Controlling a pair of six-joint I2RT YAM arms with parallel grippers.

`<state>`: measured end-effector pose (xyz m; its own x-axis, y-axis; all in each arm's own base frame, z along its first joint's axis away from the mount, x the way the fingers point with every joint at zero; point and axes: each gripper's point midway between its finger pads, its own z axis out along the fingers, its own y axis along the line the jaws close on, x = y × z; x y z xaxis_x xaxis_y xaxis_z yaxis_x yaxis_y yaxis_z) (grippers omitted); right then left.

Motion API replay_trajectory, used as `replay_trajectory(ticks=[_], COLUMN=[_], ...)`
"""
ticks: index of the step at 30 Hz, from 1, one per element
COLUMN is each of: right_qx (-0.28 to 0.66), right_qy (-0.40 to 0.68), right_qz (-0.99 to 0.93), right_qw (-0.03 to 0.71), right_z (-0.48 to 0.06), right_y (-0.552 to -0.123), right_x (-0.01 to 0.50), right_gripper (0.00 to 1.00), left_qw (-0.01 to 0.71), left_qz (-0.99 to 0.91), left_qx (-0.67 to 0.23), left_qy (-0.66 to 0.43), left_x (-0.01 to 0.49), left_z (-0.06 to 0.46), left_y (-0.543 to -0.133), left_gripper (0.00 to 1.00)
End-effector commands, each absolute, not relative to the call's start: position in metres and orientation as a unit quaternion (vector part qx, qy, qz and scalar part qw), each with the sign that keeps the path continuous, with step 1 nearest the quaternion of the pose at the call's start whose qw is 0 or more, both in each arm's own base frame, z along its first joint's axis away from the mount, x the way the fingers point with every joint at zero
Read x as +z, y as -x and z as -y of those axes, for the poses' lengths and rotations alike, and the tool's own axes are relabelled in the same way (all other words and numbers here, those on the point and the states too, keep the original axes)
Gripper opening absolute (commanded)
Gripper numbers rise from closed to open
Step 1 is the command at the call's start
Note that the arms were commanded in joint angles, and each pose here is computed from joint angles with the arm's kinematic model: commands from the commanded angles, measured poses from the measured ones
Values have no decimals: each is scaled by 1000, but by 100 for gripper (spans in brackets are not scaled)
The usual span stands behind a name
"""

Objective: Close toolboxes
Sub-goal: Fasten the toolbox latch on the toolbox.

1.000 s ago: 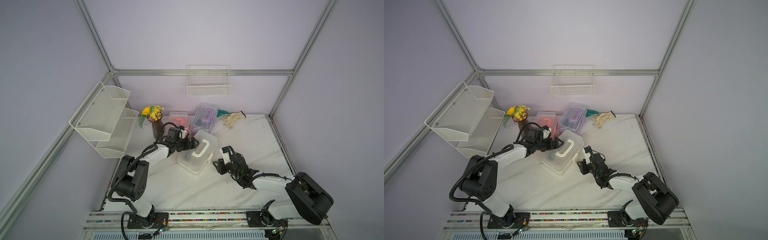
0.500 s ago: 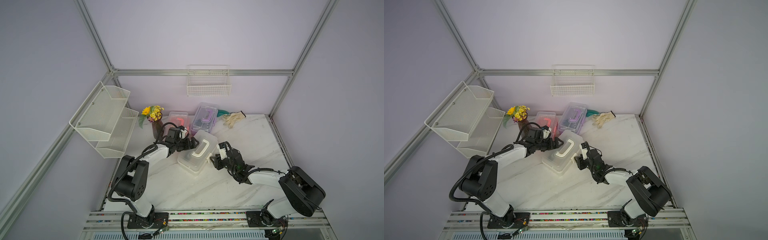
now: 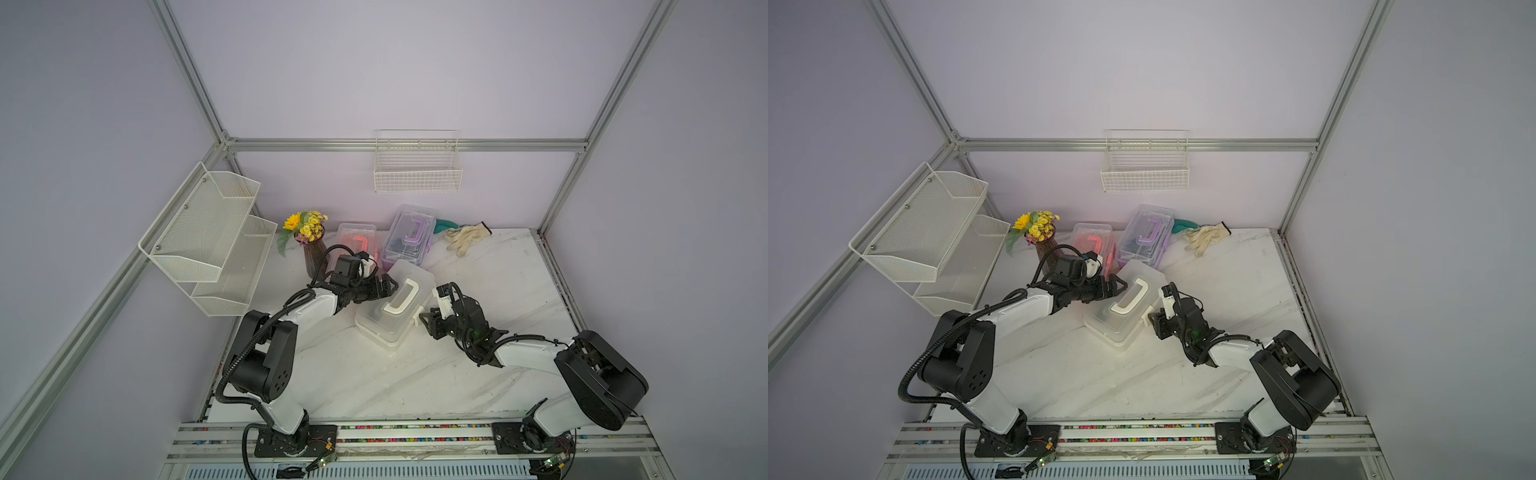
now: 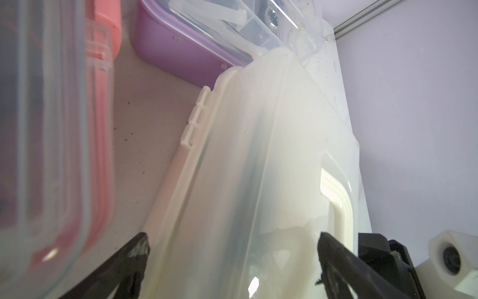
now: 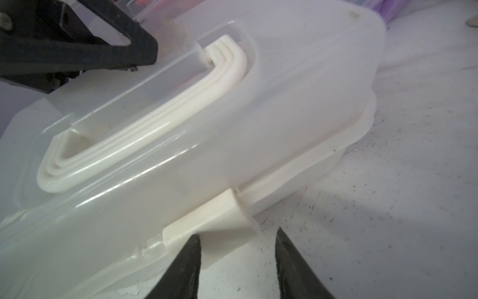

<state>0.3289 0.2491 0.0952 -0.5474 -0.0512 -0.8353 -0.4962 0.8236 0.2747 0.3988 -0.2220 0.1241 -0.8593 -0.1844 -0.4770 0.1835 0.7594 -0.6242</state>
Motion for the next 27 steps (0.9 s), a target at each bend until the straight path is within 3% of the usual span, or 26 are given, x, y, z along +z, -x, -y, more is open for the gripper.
replay_trajectory(ticks=[1, 11, 18, 27], right_qx=[256, 351, 461, 480], right_qy=[152, 45, 6, -2], right_qz=[-837, -857, -828, -814], right_qw=[459, 374, 320, 327], right_z=[-255, -239, -259, -267], right_y=[-338, -308, -291, -309], right_x=[104, 112, 120, 112], right_gripper=[48, 44, 33, 33], left_qw=[210, 213, 208, 193], left_qz=[-912, -910, -911, -919], left_qx=[-353, -356, -356, -343], left_qy=[-6, -11, -10, -13], left_x=[108, 114, 115, 113], left_z=[228, 228, 227, 221], left_y=[-369, -366, -363, -351], left_gripper=[100, 100, 100, 100])
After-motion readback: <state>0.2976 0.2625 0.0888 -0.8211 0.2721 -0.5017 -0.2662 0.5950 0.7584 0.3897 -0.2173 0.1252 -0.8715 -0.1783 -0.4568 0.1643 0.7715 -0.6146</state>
